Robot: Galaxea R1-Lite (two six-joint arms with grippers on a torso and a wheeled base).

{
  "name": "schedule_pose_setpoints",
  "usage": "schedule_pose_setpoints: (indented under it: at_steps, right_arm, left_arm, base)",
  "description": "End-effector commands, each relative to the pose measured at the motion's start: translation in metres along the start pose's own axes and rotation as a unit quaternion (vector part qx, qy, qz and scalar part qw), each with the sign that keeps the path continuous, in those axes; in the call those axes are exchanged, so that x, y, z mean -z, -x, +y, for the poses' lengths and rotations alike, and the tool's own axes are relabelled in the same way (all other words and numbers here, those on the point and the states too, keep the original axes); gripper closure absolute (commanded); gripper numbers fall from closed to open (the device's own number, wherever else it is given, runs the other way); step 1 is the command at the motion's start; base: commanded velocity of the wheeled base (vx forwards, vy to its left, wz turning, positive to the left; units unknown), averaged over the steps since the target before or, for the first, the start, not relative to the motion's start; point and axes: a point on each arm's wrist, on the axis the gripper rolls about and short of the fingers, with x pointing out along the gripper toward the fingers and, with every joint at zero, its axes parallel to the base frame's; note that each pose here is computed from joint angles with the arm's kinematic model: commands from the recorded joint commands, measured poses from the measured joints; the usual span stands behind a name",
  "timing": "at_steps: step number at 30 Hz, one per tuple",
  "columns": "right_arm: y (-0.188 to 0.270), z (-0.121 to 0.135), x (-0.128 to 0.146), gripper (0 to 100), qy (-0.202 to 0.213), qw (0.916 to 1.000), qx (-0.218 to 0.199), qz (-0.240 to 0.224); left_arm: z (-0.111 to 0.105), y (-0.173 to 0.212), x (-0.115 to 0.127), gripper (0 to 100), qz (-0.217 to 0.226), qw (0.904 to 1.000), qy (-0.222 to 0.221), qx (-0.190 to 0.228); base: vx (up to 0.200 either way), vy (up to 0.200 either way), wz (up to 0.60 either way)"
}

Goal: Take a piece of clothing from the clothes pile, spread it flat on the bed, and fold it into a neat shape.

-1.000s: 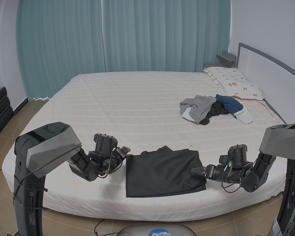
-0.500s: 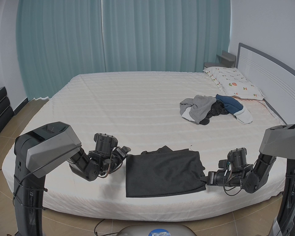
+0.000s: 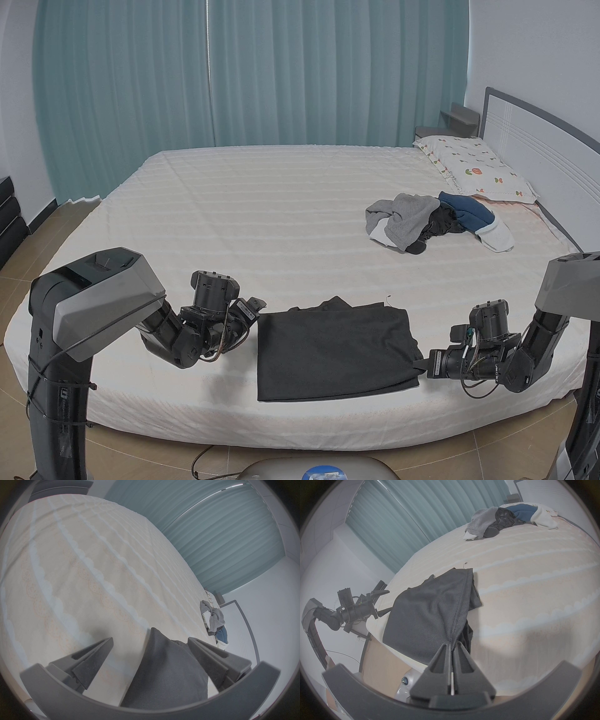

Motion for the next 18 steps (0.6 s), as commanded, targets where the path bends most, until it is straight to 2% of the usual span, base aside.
schedule_pose_setpoints:
  at_steps: [1, 5, 8, 12, 13, 16, 17, 18]
  right_arm:
    - [-0.001, -0.001, 0.004, 0, 0.004, 0.9999, 0.002, 0.01]
    - [0.001, -0.002, -0.002, 0, 0.005, 1.0, 0.003, -0.002]
    - [-0.001, -0.003, -0.02, 0, 0.004, 0.9994, 0.001, -0.035]
    - [-0.013, -0.006, -0.03, 0, -0.006, 0.9987, 0.0, -0.05]
    - [-0.024, -0.008, -0.038, 0, -0.033, 0.9976, -0.004, -0.061]
    - [-0.032, -0.009, -0.047, 0, -0.071, 0.9948, -0.011, -0.073]
    - [-0.04, -0.01, -0.054, 0, -0.103, 0.9911, -0.018, -0.082]
    - [-0.045, -0.012, -0.057, 0, -0.116, 0.9893, -0.02, -0.086]
  left_arm:
    - [0.0, 0.0, 0.0, 0, -0.001, 1.0, 0.0, -0.001]
    - [0.0, 0.0, 0.0, 0, -0.001, 1.0, 0.0, -0.001]
    - [0.0, 0.0, 0.0, 0, -0.001, 1.0, 0.0, 0.0]
    - [0.0, 0.0, 0.0, 0, -0.002, 1.0, 0.0, 0.001]
    - [0.0, 0.0, 0.0, 0, -0.002, 1.0, 0.0, 0.001]
    - [0.0, 0.0, 0.0, 0, -0.002, 1.0, 0.0, 0.001]
    - [-0.001, 0.0, 0.0, 0, -0.001, 1.0, -0.001, 0.001]
    - [-0.001, 0.0, 0.0, 0, -0.001, 1.0, -0.001, 0.002]
  base:
    - [0.0, 0.0, 0.0]
    - [0.0, 0.0, 0.0]
    - [0.0, 0.0, 0.0]
    - [0.0, 0.0, 0.0]
    - [0.0, 0.0, 0.0]
    - [0.0, 0.0, 0.0]
    - [0.0, 0.0, 0.0]
    - [0.0, 0.0, 0.0]
